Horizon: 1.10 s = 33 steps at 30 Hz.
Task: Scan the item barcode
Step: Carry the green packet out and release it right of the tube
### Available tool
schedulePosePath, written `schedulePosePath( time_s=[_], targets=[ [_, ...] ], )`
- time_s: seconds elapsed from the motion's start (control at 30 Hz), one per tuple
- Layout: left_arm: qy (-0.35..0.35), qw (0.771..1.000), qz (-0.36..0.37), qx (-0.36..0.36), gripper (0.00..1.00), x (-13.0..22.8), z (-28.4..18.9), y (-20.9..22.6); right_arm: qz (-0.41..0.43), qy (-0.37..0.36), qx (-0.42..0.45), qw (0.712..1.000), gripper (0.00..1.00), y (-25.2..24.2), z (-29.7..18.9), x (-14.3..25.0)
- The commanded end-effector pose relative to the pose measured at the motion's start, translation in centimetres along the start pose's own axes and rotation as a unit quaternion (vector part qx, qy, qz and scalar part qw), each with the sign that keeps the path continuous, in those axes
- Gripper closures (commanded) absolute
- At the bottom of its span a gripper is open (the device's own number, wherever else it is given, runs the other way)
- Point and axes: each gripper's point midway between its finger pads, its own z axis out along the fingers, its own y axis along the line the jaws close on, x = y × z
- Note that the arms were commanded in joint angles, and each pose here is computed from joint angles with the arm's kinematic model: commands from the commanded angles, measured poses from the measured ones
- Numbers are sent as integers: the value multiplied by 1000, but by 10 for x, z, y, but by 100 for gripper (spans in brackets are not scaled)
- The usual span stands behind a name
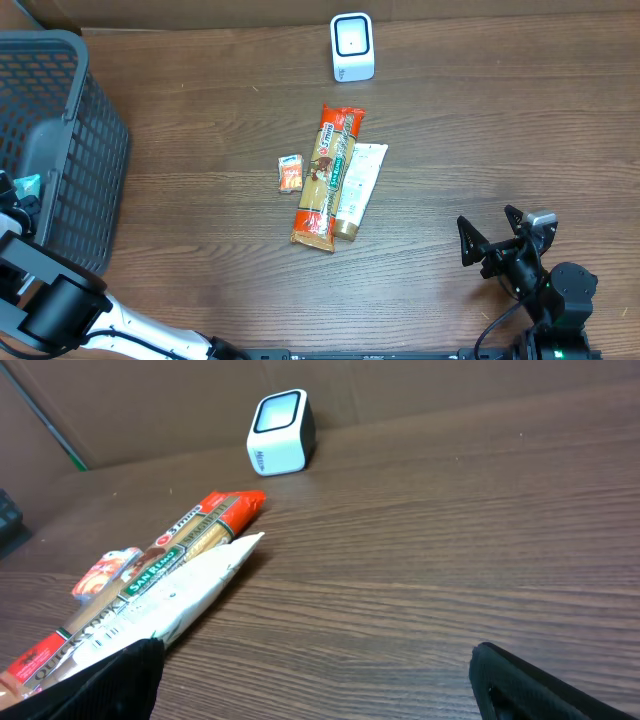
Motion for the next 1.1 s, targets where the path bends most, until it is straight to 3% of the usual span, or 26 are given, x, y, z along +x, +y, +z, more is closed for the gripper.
schedulePosePath(
  time_s=[0.0, 0.1, 0.27, 0.4, 0.5, 0.63, 0.8, 1.07],
  targets=[
    [-9, 994, -60, 87, 96, -12, -12, -45, 1, -1, -7, 1000, 0, 3, 0, 0],
    [-43, 982, -131, 126, 96, -46, -49, -55, 1, -1, -7, 1000, 0, 3, 0, 0],
    [-107, 942, -194, 252, 96, -109, -157, -89, -3, -8, -8, 1000, 0, 3, 0, -3],
    [-155, 916, -170, 328, 96, -132, -247, -126, -6, -16, -10, 1000, 0, 4, 0, -7],
    [-176, 915, -135, 337, 96, -129, -296, -156, -7, -17, -10, 1000, 0, 4, 0, -8],
    [-164, 921, -69, 346, 96, -106, -339, -217, -7, -18, -10, 1000, 0, 4, 0, -8],
    [-76, 929, 54, 357, 96, -44, -348, -327, -7, -18, -10, 1000, 0, 4, 0, -8],
    [61, 883, 242, 399, 96, 101, -344, -507, 19, -17, -11, 1000, 0, 4, 0, -8]
  ],
)
